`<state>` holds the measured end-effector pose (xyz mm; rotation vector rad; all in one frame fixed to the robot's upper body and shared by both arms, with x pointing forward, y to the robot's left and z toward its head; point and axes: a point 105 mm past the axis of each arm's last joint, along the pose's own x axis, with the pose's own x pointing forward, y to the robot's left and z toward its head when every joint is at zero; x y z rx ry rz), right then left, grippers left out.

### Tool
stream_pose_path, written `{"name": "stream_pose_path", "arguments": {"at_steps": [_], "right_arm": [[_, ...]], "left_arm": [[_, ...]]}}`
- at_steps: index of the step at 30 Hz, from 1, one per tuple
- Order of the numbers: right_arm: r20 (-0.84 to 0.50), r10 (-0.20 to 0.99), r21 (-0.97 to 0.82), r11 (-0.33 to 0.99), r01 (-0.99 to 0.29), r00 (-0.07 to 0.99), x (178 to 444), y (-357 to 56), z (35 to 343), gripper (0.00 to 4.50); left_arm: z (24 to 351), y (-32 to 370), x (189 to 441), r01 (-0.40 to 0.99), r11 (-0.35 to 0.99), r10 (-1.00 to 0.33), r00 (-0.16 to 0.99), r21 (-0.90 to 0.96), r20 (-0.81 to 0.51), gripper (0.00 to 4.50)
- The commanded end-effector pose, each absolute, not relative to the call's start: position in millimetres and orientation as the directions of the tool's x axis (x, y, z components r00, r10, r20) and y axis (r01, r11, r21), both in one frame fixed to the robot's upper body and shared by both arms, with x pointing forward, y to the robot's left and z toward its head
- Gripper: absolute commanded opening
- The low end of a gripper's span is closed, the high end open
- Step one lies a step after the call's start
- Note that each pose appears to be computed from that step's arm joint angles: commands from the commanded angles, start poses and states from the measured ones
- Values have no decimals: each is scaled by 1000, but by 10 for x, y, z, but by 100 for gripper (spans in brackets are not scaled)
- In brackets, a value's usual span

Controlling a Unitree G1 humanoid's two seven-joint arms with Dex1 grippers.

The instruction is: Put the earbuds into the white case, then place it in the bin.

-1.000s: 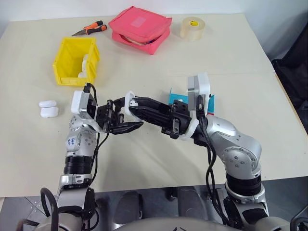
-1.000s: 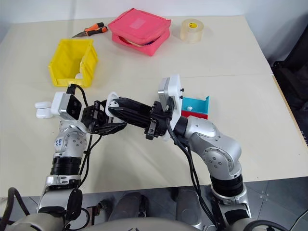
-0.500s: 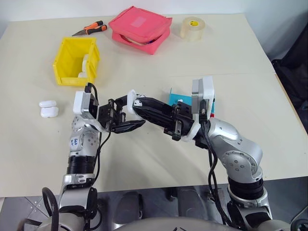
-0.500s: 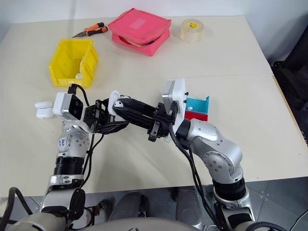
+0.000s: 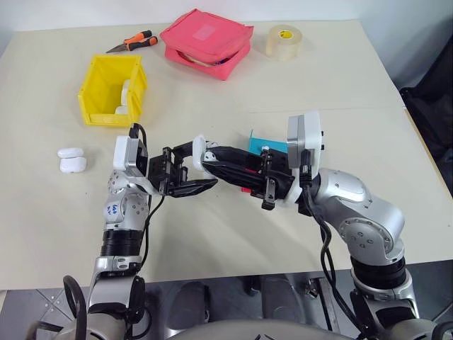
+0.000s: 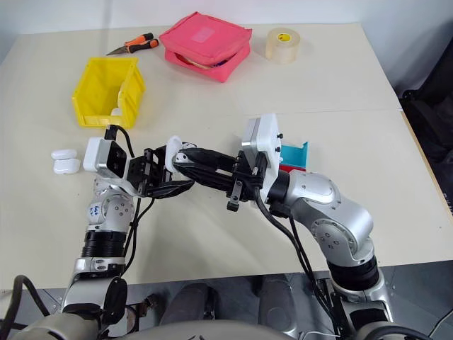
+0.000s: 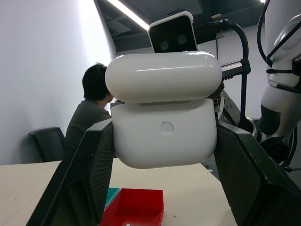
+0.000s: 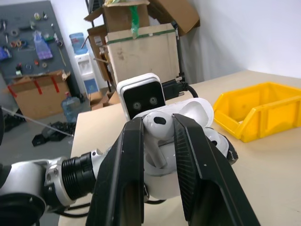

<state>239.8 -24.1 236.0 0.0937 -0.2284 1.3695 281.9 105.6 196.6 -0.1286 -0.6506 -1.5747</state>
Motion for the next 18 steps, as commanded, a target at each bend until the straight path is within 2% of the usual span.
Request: {"name": "stream_pose_path", "arguments": {"at_steps": [1,11,18], "right_arm": [[125,964,-8,235,-972,233,2488,-343,2145,53],[92,979,-33,187,-982,183,2441,-276,2127,53],[77,986,-42,152,-987,149,2459,-173,2107,53]], "left_arm": [[2214,1210,2807,909,114,-837,-129,401,532,279],[2200,1189,2794,910,101,-835,-142,401,531,279],[2126,1144,2742,910,44,-847,-186,413,499,279]]}}
